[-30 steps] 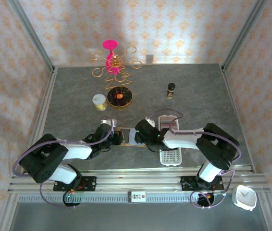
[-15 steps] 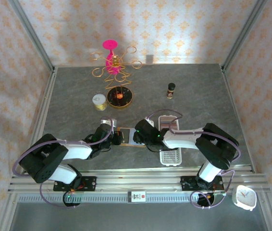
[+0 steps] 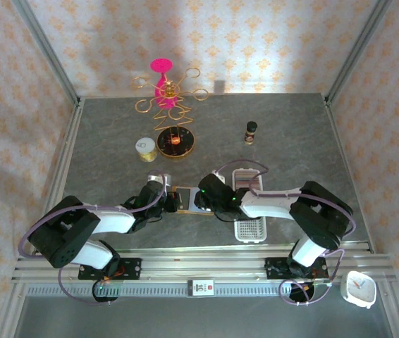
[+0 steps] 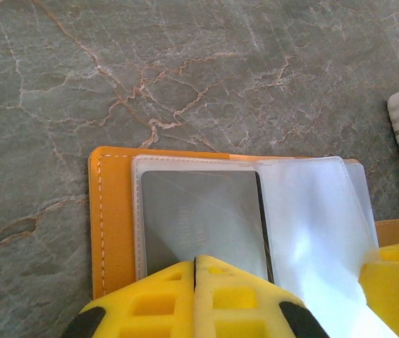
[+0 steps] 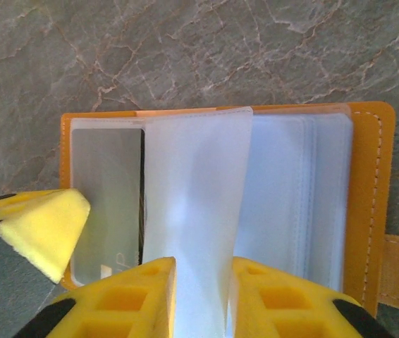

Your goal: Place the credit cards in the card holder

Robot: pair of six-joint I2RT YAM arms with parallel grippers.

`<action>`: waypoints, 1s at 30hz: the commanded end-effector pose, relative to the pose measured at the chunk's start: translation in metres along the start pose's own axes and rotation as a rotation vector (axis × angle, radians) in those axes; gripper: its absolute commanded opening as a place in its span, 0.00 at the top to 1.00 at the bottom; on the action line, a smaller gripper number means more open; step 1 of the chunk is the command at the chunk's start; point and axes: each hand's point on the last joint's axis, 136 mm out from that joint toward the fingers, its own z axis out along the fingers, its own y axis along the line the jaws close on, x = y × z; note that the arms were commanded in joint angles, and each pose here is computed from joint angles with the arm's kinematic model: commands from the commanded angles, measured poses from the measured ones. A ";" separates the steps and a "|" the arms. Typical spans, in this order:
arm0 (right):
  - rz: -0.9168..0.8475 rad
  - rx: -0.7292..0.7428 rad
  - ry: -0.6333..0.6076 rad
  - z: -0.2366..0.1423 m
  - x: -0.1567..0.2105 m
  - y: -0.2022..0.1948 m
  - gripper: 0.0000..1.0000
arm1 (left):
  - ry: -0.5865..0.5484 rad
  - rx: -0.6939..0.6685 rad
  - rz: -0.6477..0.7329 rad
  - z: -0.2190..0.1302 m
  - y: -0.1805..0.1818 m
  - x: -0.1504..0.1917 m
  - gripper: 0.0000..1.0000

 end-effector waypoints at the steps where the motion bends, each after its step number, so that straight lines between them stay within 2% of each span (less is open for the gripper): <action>1: 0.005 -0.030 -0.022 -0.009 -0.004 0.009 0.76 | 0.036 -0.041 0.019 0.001 0.010 0.013 1.00; 5: 0.006 -0.034 -0.020 -0.007 -0.004 0.010 0.79 | 0.038 -0.036 0.016 0.001 0.009 0.013 1.00; 9: 0.004 -0.034 -0.011 -0.003 -0.002 0.011 0.86 | 0.043 -0.014 0.013 0.002 0.006 0.015 1.00; 14: 0.003 -0.023 -0.042 -0.005 -0.009 0.010 1.00 | 0.055 0.022 0.007 0.002 -0.001 0.017 1.00; 24: 0.010 -0.047 -0.055 -0.008 -0.011 0.014 1.00 | 0.045 0.078 -0.008 -0.001 -0.010 0.015 1.00; 30: 0.021 -0.179 -0.029 -0.008 -0.006 0.038 0.95 | 0.051 0.072 -0.012 0.001 -0.009 0.016 1.00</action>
